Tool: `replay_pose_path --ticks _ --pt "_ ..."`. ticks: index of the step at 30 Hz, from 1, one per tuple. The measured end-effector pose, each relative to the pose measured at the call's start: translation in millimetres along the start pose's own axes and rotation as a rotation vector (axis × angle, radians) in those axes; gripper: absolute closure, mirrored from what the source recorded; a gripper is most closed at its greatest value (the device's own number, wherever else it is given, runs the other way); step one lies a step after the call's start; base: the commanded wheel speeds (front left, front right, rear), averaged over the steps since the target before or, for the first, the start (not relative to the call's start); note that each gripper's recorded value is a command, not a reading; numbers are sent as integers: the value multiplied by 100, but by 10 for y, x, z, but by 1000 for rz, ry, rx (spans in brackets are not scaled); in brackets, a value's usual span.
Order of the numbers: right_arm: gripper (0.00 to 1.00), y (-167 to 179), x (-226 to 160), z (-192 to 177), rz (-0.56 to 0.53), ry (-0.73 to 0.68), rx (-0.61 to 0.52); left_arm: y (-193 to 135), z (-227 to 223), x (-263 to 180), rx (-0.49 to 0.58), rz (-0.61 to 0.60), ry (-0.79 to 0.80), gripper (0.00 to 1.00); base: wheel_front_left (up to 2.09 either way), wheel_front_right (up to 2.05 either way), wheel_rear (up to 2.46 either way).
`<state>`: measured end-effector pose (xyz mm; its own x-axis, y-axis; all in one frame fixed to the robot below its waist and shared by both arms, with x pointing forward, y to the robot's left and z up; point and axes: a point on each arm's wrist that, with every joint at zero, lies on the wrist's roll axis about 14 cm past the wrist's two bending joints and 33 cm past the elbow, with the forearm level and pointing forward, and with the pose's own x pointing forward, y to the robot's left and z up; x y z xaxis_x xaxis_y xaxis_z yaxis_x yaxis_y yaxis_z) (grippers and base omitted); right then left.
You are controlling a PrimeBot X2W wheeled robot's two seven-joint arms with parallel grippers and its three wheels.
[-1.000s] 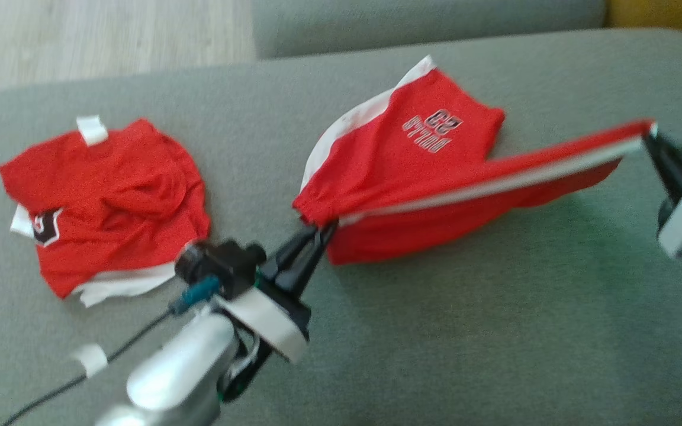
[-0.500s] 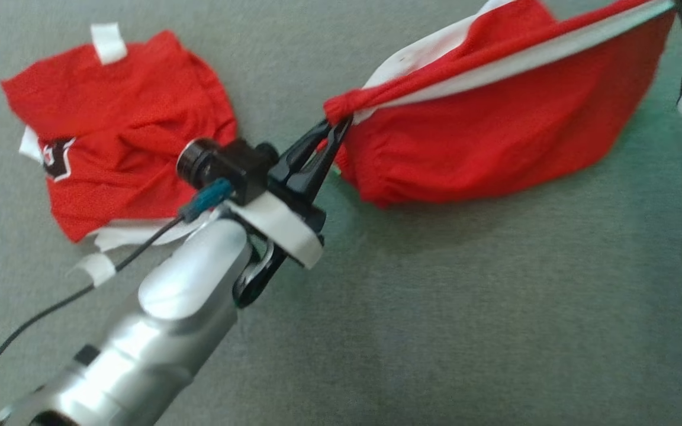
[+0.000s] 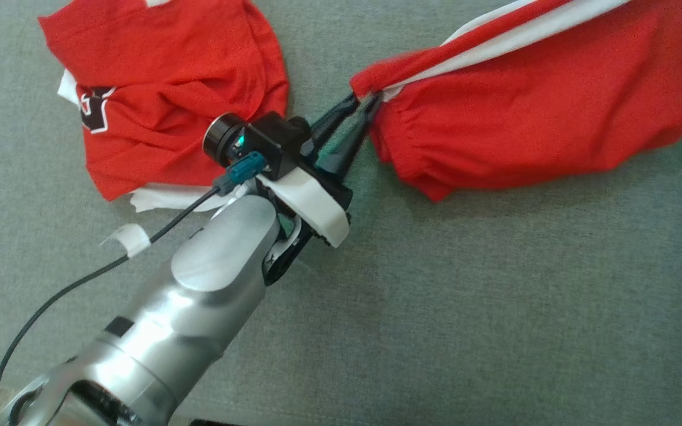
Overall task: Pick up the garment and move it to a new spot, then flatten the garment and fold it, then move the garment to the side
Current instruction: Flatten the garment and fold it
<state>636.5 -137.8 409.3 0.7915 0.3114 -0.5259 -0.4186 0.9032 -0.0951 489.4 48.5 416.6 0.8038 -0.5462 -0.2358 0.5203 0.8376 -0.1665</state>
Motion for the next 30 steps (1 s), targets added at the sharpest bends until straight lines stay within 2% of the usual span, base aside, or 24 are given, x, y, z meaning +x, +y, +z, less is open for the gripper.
replay_pose_path --ticks 1,7,12,16,22,26,30 --pt "0 -1 34 -7 -1 -2 -1 14 -16 5 -1 5 4 0 0 0 0" --pt "0 -88 3 195 -27 -116 25 67 1 10 7 24 1 0 0 0 0" --pt "0 -220 -165 341 -70 -197 -27 131 199 19 6 63 -52 0 0 0 0" --pt "0 -300 -485 712 -107 -375 25 166 657 -34 -3 110 -187 0 0 0 0" --pt "0 -400 -1008 1117 -148 -562 100 191 1056 -333 -23 189 -338 0 0 0 0" --pt "0 -334 -1274 966 -153 -573 146 141 1252 -575 -35 219 -431 0 0 0 0" --pt "0 -282 -1561 745 -167 -585 191 65 1172 -762 -62 243 -438 0 0 0 0"
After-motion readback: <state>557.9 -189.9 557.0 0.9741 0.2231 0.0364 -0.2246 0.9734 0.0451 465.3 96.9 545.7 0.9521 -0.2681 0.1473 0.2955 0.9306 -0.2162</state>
